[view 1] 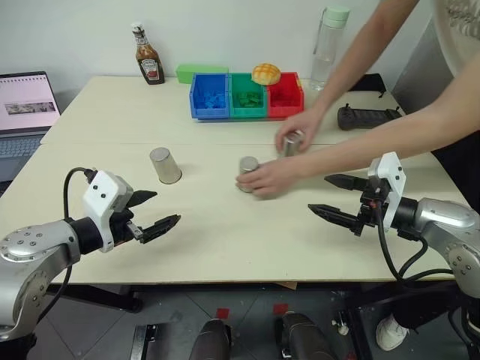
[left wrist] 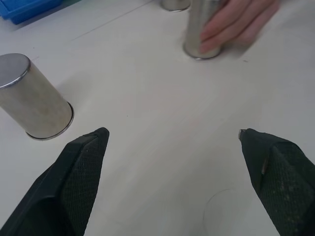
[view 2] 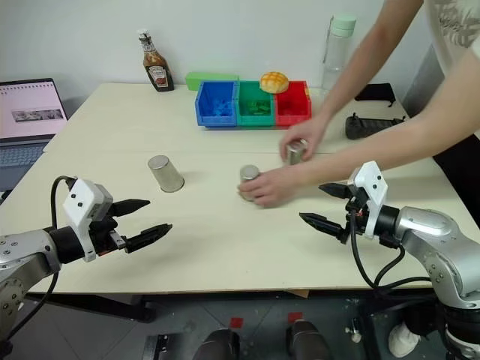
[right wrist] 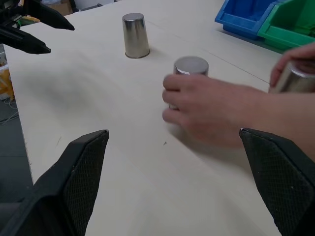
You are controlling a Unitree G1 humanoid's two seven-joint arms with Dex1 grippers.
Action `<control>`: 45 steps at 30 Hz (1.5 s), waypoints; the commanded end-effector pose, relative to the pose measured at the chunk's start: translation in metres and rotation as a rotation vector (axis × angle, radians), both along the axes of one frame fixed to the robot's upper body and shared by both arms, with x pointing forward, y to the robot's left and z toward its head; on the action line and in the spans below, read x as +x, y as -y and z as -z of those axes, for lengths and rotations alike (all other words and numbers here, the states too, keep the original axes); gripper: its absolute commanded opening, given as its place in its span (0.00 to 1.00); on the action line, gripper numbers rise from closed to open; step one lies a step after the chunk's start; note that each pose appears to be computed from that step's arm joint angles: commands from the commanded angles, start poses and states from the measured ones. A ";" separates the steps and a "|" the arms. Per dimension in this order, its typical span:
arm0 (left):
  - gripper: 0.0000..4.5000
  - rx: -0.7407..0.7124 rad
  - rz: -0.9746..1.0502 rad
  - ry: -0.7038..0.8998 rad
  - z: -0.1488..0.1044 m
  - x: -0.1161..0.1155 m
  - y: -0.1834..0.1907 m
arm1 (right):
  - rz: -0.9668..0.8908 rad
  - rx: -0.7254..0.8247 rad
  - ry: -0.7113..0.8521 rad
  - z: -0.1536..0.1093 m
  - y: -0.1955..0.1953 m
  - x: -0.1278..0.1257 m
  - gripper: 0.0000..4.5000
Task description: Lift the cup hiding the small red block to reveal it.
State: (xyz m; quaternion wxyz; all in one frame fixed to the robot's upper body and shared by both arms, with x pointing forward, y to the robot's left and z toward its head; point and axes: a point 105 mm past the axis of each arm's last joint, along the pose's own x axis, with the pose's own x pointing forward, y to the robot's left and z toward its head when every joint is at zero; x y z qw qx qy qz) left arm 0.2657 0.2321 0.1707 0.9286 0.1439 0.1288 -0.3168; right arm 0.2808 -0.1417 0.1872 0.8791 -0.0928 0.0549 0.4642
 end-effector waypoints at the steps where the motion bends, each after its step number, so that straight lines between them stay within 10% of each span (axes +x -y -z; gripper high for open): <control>1: 1.00 0.009 0.042 0.033 -0.007 0.001 0.007 | -0.002 0.003 0.063 -0.012 0.000 -0.004 1.00; 11: 1.00 -0.044 0.111 0.065 -0.016 0.004 0.024 | 0.040 0.020 0.062 -0.006 -0.001 -0.001 1.00; 29: 1.00 -0.019 0.253 0.049 -0.028 -0.002 0.052 | 0.476 0.042 0.066 0.020 0.015 0.104 1.00; 45: 1.00 -0.007 0.234 0.053 -0.027 -0.002 0.048 | 0.517 0.121 -0.009 0.033 -0.001 0.150 1.00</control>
